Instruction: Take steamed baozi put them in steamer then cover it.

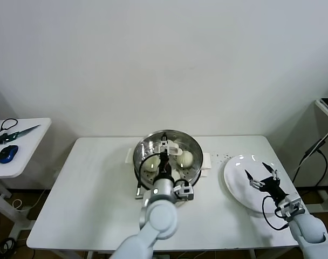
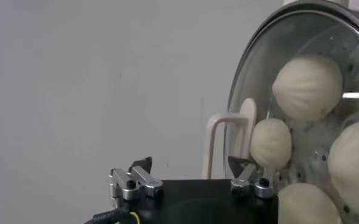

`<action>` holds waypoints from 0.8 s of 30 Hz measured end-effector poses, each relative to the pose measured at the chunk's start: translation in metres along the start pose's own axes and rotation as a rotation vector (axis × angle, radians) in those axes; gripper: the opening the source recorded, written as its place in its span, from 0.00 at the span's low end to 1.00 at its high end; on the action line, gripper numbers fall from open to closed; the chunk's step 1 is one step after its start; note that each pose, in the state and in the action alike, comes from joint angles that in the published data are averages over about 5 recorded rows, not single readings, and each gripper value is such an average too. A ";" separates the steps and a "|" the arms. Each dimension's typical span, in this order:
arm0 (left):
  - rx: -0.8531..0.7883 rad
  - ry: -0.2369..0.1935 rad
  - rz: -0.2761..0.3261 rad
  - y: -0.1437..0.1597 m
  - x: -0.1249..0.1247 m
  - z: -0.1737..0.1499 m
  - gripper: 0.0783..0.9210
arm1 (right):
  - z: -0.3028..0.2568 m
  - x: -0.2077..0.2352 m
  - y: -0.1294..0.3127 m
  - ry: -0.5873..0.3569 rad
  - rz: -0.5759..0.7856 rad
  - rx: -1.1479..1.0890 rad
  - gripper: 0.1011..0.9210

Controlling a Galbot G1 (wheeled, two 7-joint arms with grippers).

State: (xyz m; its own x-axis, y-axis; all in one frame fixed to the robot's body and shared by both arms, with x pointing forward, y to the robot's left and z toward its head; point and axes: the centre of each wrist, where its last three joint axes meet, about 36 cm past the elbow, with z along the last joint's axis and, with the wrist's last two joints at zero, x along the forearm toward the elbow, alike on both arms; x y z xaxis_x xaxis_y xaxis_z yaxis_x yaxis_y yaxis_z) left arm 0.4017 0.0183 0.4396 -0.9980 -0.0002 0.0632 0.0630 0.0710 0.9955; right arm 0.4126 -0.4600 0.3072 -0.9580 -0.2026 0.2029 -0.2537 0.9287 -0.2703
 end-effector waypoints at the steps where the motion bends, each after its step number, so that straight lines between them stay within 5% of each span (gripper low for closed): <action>1: 0.004 0.000 0.001 0.001 0.002 0.002 0.86 | -0.001 0.000 0.000 0.002 0.002 0.000 0.88; 16: 0.155 0.032 -0.036 0.027 0.037 0.056 0.88 | -0.011 0.002 0.002 0.010 0.027 -0.024 0.88; 24: 0.398 0.140 -0.051 0.029 0.048 0.104 0.88 | -0.013 0.006 0.007 0.002 0.031 -0.034 0.88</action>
State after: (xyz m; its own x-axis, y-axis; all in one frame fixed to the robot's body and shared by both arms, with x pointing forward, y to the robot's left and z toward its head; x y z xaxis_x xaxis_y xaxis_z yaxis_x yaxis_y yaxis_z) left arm 0.3553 0.1245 0.4642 -0.9879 -0.1469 0.0503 -0.0209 0.4469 0.8943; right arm 0.4073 -0.4509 0.3189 -0.9651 -0.1726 0.1969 -0.2188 0.9447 -0.2445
